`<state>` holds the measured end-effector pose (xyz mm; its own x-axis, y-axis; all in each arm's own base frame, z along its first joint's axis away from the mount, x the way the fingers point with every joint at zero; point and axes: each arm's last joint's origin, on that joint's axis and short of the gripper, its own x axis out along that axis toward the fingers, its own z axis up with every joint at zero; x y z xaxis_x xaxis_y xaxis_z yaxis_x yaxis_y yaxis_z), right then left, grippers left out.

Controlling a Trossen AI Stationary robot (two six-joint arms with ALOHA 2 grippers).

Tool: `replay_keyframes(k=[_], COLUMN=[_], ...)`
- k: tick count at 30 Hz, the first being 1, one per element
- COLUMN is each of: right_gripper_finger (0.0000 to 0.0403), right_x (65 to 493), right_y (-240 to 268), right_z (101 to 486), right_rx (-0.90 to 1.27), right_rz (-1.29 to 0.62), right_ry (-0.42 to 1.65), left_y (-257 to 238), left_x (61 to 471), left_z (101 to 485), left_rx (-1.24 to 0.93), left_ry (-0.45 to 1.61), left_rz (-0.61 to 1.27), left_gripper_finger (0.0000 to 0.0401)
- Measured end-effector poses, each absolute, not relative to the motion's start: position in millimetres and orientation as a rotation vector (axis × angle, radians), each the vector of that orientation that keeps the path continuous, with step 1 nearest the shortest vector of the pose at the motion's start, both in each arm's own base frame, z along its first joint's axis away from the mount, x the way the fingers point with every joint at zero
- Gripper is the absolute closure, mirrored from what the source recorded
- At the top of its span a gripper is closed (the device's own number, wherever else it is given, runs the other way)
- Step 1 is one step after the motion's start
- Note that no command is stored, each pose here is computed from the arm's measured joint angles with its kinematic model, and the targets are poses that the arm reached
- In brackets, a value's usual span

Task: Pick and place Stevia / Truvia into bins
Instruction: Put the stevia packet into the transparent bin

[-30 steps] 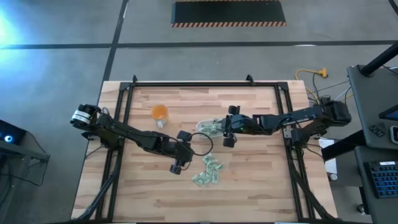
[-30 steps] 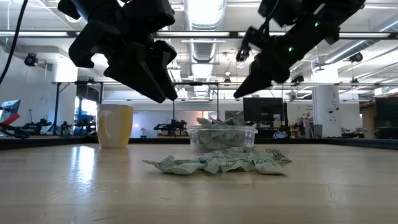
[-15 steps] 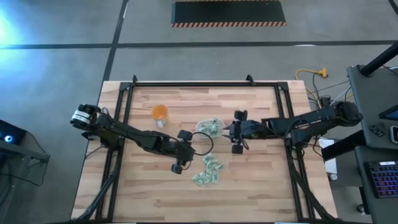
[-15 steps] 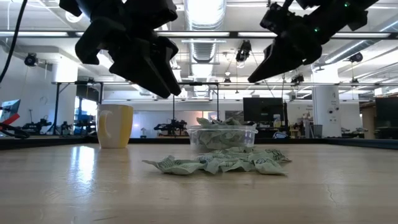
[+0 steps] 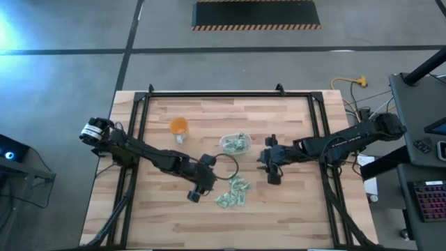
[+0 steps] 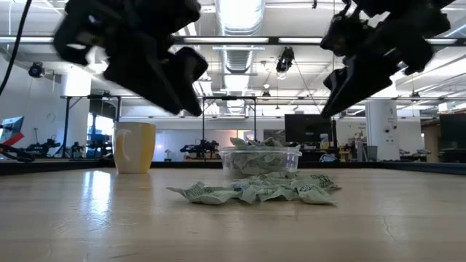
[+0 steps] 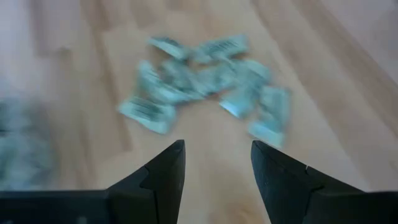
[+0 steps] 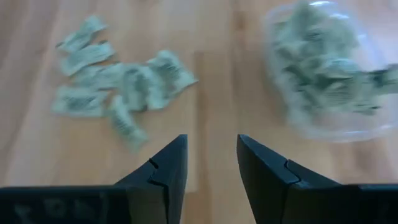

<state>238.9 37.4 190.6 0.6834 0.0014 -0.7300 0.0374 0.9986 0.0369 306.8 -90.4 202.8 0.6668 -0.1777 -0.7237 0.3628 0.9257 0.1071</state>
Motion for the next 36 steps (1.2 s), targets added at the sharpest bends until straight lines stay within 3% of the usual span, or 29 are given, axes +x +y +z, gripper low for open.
replay_keyframes(k=[10,20,36], right_gripper_finger=[0.0281,0.0286,0.029], right_x=[226,222,223], right_y=[75,96,96], right_z=[182,182,183], right_rx=[0.074,0.03,0.033], right_rz=[0.058,0.117,0.119], right_ry=[0.836,0.789,0.782], left_y=[-114,-122,-125], left_x=[304,315,321], left_z=[193,147,119], left_rx=[0.273,0.264,0.222], left_ry=[0.586,0.634,0.682], left_rz=[-0.382,-0.386,-0.42], left_gripper_finger=[0.0234,0.0234,0.0234])
